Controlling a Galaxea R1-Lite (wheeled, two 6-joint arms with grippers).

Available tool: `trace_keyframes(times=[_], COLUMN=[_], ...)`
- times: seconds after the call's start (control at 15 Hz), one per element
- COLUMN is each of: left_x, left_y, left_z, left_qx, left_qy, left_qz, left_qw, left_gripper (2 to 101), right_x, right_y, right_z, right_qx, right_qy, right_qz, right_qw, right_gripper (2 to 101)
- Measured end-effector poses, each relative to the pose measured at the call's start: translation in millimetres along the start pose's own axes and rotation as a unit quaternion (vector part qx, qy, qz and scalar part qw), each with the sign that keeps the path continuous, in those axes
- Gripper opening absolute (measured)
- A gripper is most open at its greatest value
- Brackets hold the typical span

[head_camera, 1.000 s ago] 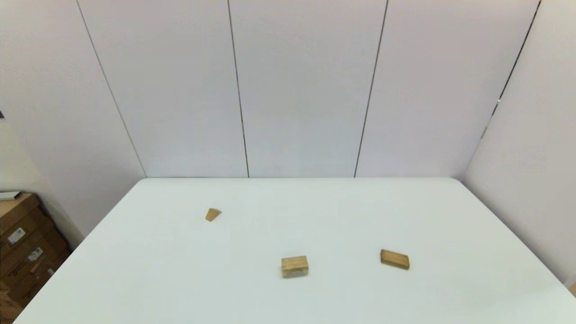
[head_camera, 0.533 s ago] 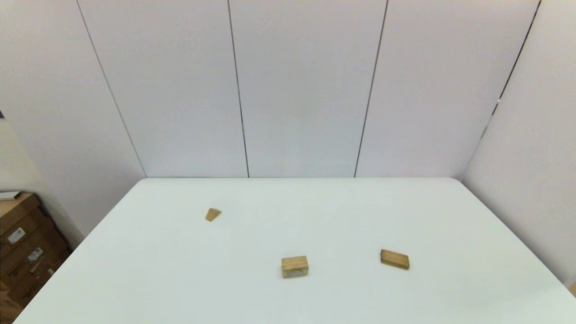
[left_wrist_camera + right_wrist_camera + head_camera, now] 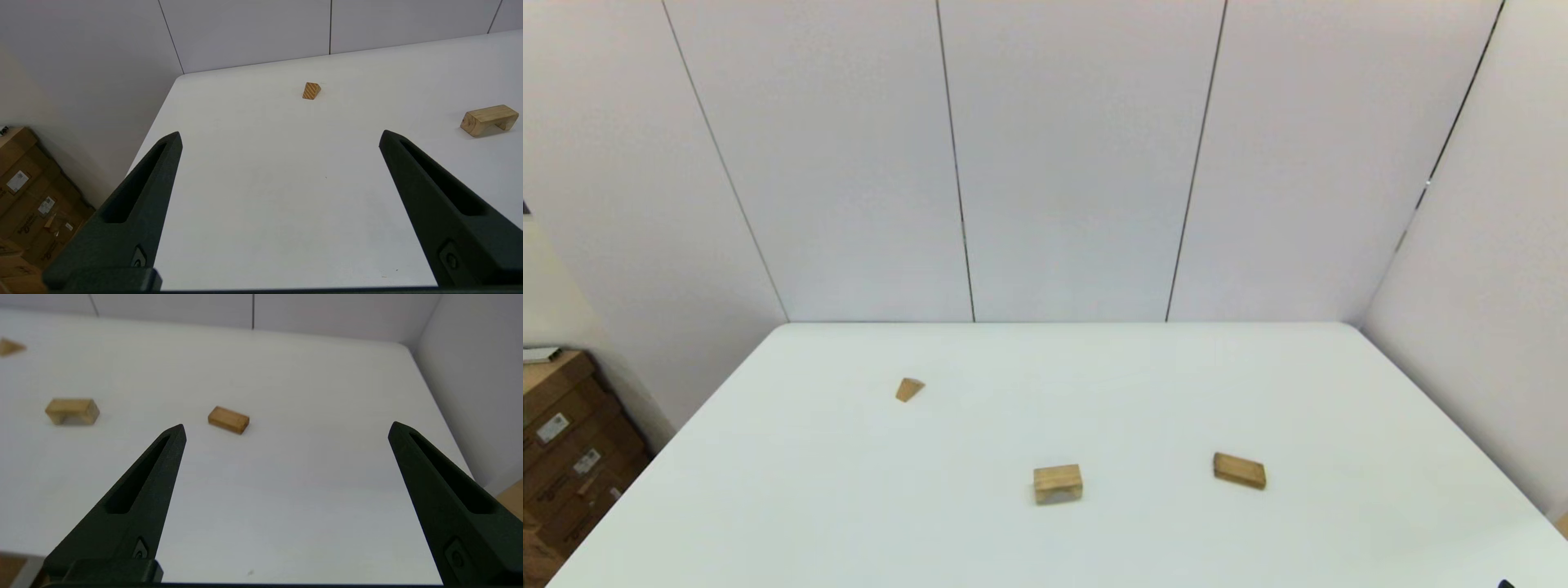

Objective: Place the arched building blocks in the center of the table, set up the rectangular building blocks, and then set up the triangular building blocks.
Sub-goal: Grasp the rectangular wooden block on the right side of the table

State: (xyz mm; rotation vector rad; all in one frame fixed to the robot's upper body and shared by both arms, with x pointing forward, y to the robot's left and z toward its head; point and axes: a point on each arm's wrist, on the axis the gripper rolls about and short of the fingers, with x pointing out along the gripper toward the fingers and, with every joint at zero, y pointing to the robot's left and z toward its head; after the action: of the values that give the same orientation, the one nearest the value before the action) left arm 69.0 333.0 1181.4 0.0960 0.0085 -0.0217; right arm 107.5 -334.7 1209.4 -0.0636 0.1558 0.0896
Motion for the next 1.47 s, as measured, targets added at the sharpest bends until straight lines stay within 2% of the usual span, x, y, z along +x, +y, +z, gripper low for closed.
trace_keyframes(times=[0.27,0.47,0.67,0.87,1.13,1.47], left_x=[0,0,0,0,0,0], left_y=[0,0,0,0,0,0], left_z=[0,0,0,0,0,0], left_qx=[0.0,0.0,0.0,0.0,0.0,0.0], left_qy=[0.0,0.0,0.0,0.0,0.0,0.0], left_qz=[0.0,0.0,0.0,0.0,0.0,0.0], left_qw=[1.0,1.0,1.0,1.0,1.0,1.0], left_gripper=[97.8,97.8,97.8,97.8,97.8,97.8], right_x=[20,38,60,82,112,151], right_y=[-1.3,-2.5,-4.0,-4.7,-6.1,-7.1], right_z=[6,10,17,25,30,30], right_qx=[-0.003,0.001,0.005,0.011,0.015,0.008], right_qy=[0.056,0.105,0.152,0.186,0.228,0.276], right_qz=[0.011,0.016,0.022,0.042,0.05,0.072], right_qw=[0.9984,0.9944,0.9881,0.9816,0.9721,0.9584], right_gripper=[98.0,98.0,98.0,98.0,98.0,98.0])
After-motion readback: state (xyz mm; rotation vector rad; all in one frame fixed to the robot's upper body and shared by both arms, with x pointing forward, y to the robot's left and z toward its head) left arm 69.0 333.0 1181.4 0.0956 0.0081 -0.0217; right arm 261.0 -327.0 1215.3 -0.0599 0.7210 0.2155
